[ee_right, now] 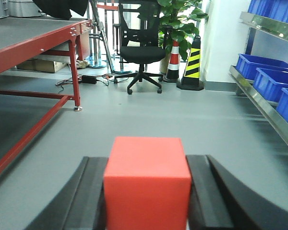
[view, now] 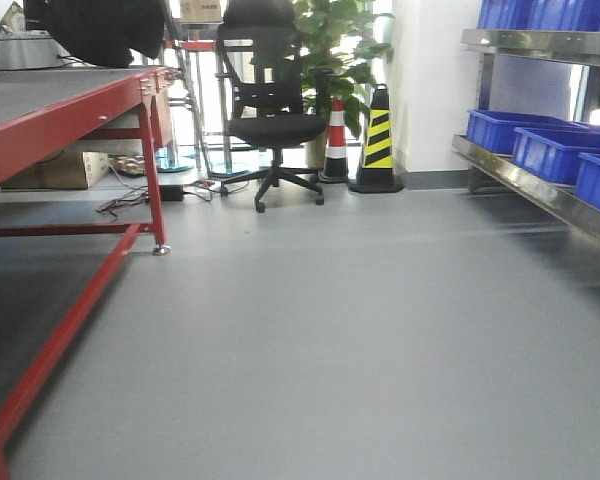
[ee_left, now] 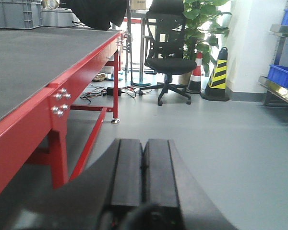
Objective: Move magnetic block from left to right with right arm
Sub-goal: 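Drive the base past the red table toward the office chair, then drive the base toward the chair and turn toward the second table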
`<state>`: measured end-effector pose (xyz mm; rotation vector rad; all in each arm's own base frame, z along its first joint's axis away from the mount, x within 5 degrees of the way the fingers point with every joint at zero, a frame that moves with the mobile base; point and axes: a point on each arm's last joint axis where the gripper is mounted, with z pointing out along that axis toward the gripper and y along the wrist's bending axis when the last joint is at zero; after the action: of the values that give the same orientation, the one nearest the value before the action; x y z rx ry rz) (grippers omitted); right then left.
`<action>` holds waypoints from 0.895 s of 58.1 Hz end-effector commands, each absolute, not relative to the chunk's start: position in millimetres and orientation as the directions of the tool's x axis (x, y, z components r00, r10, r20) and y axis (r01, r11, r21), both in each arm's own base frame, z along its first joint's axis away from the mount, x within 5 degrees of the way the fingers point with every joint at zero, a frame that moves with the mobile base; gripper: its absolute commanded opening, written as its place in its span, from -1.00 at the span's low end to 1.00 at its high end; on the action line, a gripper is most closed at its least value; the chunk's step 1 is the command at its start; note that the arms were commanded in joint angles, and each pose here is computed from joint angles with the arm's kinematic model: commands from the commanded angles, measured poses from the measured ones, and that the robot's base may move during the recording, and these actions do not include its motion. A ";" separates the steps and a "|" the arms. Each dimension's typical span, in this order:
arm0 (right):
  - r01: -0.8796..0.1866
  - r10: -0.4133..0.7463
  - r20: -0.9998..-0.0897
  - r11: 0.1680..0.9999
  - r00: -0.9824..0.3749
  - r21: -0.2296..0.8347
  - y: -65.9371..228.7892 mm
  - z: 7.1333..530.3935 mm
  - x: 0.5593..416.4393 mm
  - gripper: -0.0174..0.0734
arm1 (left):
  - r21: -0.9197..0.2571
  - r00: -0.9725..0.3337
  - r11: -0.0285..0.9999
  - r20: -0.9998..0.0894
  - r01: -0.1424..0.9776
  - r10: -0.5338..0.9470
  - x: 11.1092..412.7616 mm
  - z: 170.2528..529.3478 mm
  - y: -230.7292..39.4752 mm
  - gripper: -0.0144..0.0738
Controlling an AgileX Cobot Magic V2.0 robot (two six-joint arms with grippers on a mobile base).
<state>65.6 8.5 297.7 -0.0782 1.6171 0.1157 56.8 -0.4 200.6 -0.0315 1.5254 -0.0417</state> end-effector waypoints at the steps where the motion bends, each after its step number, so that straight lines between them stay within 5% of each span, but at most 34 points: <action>1: -0.114 0.019 -0.998 0.993 0.060 0.012 7.6 314.7 64.8 0.14 | -0.056 0.128 0.998 -0.990 0.012 -0.057 55.5 206.0 -0.2 -0.96; 52: -0.114 0.019 -0.998 0.993 0.060 0.012 7.6 314.7 64.8 0.14 | -0.056 0.128 0.998 -0.990 0.012 -0.057 55.5 206.0 -0.2 -0.96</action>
<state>65.7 8.5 297.2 -0.0782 1.6186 0.1156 56.8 -0.4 200.6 -0.0315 1.5254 -0.0417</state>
